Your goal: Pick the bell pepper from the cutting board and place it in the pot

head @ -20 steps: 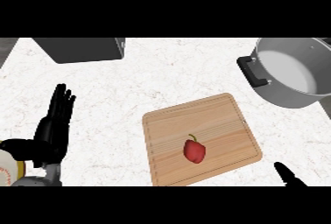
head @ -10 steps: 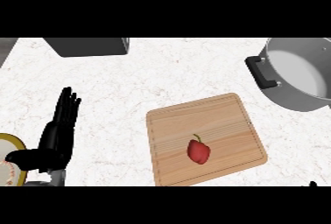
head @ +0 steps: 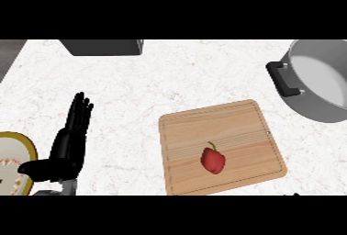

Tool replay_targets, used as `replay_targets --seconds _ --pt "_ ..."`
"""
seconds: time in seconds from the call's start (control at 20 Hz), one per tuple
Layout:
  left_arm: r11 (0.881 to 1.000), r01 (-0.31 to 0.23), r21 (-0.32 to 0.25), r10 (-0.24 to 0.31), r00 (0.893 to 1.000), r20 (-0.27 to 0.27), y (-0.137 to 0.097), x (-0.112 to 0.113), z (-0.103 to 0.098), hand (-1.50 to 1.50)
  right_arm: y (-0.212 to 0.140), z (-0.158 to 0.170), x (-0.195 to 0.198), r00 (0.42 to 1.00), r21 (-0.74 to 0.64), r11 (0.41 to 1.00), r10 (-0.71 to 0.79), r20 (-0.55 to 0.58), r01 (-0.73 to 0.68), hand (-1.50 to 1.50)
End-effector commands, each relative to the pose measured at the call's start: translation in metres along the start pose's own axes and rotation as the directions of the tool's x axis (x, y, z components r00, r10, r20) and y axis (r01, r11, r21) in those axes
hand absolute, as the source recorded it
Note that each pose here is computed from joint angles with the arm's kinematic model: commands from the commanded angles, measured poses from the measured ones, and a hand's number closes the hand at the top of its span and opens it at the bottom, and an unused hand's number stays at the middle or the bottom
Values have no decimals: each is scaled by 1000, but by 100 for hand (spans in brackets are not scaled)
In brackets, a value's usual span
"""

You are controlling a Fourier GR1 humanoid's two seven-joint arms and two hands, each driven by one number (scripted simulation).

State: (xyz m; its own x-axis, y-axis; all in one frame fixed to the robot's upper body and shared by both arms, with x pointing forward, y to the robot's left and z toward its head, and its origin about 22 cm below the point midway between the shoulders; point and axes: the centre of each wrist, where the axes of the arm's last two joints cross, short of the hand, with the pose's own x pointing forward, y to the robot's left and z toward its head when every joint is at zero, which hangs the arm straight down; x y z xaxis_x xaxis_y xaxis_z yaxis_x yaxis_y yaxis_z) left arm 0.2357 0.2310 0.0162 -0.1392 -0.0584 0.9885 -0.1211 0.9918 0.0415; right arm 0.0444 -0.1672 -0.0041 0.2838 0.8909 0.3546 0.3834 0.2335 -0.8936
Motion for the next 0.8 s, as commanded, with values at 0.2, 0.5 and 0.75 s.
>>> replay_targets --seconds 0.2,0.5,0.75 --pt "999 -35 -7 35 999 -5 -8 2 2 0 15 -3 45 972 84 986 159 -174 -146 -150" --pt "1000 -3 -23 3 1000 0 -4 0 0 0 50 -18 100 963 105 975 212 -166 -197 -150" --pt "999 3 -39 -3 1000 -6 -2 0 -7 0 78 -36 116 956 96 972 227 -188 -212 -150"
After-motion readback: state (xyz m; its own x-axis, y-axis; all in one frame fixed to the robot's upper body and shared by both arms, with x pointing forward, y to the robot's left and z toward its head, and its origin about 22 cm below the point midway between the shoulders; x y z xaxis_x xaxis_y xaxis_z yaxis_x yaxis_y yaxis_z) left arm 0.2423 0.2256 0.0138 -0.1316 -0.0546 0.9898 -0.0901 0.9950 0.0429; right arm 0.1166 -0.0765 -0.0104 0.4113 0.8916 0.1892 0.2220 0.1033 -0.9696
